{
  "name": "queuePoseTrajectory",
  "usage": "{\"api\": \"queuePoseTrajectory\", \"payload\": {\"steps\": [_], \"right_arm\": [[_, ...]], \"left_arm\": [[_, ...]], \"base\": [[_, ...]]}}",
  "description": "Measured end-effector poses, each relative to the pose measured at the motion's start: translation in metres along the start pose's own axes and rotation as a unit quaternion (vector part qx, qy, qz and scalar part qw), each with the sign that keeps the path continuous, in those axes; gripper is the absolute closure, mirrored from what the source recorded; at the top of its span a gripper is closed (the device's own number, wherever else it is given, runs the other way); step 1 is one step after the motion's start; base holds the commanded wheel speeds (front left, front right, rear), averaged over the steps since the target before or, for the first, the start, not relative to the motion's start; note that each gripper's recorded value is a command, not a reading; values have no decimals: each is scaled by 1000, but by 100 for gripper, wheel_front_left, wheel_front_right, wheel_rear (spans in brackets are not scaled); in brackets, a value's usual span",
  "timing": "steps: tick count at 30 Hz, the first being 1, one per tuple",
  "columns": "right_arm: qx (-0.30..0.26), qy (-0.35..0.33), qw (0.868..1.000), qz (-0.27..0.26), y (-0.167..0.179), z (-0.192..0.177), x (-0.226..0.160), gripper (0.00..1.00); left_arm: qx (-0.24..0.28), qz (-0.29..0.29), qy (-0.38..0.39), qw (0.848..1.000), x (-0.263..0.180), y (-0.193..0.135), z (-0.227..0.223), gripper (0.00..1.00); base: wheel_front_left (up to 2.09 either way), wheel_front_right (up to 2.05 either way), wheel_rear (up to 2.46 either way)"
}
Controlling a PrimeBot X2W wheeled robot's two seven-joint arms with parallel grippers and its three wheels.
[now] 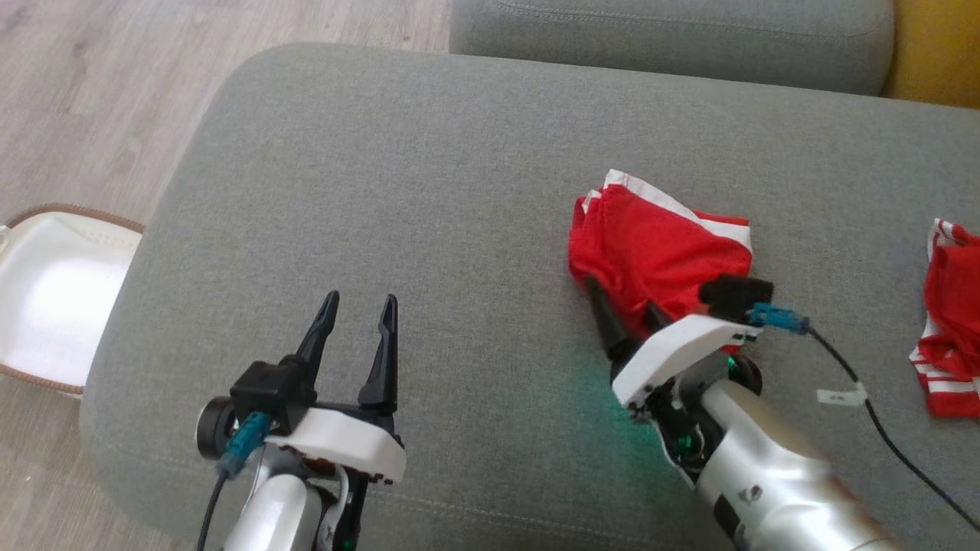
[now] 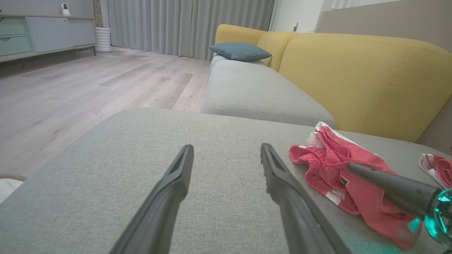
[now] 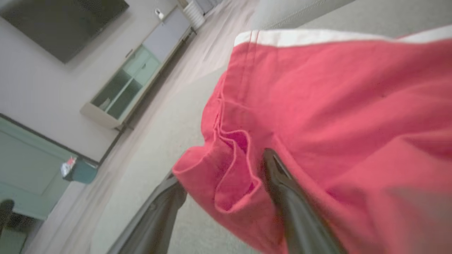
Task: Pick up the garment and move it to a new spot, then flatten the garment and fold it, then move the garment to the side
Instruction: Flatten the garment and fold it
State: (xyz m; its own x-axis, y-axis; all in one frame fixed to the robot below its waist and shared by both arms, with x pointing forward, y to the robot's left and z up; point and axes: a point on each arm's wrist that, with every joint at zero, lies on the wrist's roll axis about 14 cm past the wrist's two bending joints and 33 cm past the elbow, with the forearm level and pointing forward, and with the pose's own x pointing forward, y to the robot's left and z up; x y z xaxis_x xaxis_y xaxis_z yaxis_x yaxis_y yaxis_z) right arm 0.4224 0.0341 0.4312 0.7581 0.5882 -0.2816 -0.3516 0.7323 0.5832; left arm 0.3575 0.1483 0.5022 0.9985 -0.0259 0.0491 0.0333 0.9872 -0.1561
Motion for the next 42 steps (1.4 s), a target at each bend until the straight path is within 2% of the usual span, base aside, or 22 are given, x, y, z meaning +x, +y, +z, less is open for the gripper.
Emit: {"api": "queuePoseTrajectory", "payload": {"steps": [7, 14, 18, 21, 25, 28, 32, 36, 39, 42], "right_arm": [[-64, 60, 996, 3, -3, -25, 0, 0], [-84, 103, 991, -3, -10, -42, -5, 0], [-80, 96, 992, -6, -12, -39, -8, 0], [-71, 65, 995, -5, -11, -26, -9, 0], [-81, -16, 996, -14, -15, 16, -13, 0], [-108, -65, 992, -29, -26, 51, -20, 0], [-144, -132, 978, -74, -58, 105, -45, 0], [-183, -215, 953, -111, -78, 159, -80, 0], [-201, -240, 938, -147, -96, 159, -107, 0], [-193, -248, 934, -173, -107, 145, -124, 0]], "left_arm": [[0, 1, 2, 1000, 1, 0, -1, 0], [-5, 0, 5, 1000, 3, -2, -3, 0], [-6, -8, 5, 1000, 6, -7, -3, 0], [-7, -16, 3, 1000, 9, -12, -2, 0], [-8, -30, -11, 999, 16, -20, 6, 0], [-10, -39, -24, 999, 20, -26, 15, 0], [-16, -56, -41, 997, 26, -38, 26, 0], [-18, -70, -49, 996, 33, -49, 31, 0], [-20, -79, -60, 995, 40, -55, 38, 0], [-21, -83, -64, 994, 44, -58, 40, 0]], "base": [[0, 0, 0], [0, 0, 0], [0, 0, 0], [0, 0, 0], [0, 0, 0], [0, 0, 0], [0, 0, 0], [0, 0, 0], [0, 0, 0], [0, 0, 0]]}}
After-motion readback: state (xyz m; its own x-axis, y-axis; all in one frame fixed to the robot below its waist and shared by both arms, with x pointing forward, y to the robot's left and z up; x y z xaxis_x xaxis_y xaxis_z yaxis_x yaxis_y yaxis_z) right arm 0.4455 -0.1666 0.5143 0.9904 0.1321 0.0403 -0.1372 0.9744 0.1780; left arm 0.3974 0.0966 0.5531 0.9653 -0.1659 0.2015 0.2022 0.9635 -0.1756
